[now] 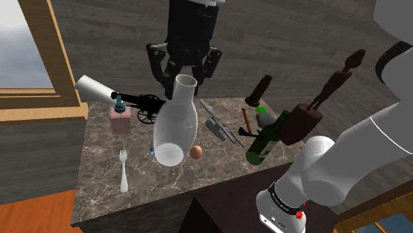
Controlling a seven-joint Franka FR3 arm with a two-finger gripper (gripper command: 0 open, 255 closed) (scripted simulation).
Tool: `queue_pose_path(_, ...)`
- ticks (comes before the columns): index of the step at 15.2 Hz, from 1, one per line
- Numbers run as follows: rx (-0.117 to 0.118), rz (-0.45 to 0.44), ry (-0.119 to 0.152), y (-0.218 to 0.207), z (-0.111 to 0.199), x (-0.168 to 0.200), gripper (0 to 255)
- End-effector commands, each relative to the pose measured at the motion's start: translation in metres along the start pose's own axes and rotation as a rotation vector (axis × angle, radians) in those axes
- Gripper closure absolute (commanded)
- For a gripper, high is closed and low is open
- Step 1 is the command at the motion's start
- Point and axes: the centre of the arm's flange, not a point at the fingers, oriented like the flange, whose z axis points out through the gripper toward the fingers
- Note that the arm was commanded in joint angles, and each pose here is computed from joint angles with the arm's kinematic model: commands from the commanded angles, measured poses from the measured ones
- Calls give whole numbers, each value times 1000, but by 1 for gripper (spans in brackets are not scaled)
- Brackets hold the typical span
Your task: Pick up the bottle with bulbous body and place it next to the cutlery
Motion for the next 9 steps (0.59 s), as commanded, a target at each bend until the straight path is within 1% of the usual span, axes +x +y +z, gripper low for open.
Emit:
queue_pose_path(1,1,0,1,0,11,0,255)
queue_pose_path(9,1,0,1,0,53,1,255)
